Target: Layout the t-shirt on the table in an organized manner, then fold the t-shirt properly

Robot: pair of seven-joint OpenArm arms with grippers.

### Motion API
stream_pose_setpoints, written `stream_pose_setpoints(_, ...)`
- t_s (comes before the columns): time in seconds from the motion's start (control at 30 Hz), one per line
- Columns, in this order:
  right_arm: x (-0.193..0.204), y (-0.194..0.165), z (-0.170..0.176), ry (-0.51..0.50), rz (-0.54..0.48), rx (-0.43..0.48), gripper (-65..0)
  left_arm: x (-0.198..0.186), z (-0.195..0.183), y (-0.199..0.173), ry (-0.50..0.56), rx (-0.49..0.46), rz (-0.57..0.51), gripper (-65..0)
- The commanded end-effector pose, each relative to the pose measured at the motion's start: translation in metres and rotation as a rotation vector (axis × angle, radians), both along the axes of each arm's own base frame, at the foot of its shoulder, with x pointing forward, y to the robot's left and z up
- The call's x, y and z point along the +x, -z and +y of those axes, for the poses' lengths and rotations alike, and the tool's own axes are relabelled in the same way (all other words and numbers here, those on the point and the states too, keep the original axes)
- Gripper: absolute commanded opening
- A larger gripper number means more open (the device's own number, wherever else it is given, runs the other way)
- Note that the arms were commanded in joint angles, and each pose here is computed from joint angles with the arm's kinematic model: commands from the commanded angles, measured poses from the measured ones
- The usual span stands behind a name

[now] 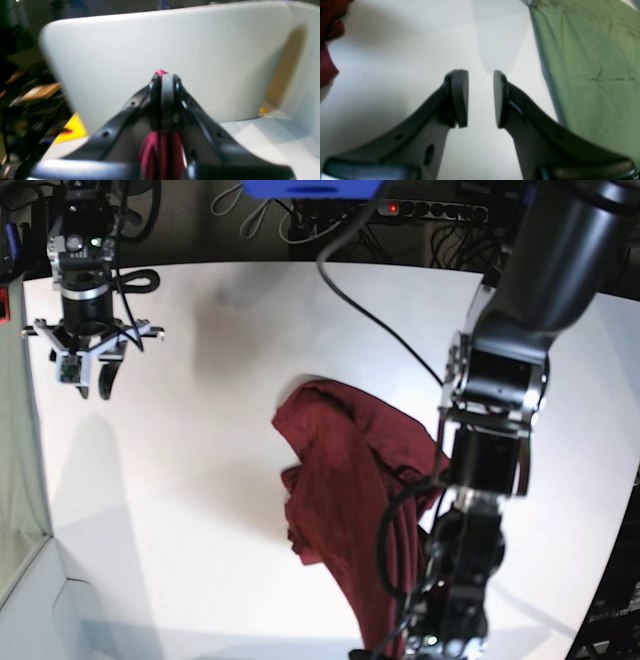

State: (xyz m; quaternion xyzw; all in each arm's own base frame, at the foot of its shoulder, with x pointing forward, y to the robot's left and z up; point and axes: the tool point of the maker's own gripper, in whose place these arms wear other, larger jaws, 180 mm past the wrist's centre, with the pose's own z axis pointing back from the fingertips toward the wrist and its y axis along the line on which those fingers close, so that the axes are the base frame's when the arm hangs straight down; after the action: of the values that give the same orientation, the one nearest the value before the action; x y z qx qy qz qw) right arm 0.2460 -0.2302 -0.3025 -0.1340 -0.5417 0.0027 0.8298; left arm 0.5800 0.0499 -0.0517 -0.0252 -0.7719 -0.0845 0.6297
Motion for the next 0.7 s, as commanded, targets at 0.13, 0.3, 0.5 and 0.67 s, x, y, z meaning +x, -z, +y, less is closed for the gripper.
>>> stream_pose_setpoints(0.13,-0.001,-0.006,-0.001,-0.004,-0.015,-0.013,-47.2,0.047,-0.026,0.023,0.019,0.071,0.055,-64.0)
stream_pose_setpoints(0.3,-0.005,0.006,-0.001,0.01,0.059,0.003,-46.9,0.055,-0.045,0.034,0.045,0.062,0.066,-49.0)
stream_pose_setpoints(0.5,-0.004,0.012,0.018,-0.037,0.077,0.031,-46.8,0.047,-0.049,0.028,0.059,0.048,0.018,-35.0)
stream_pose_setpoints(0.67,0.003,0.016,0.051,-0.114,0.087,0.072,-46.8,0.042,-0.007,0.056,-0.004,0.073,0.103,-31.9)
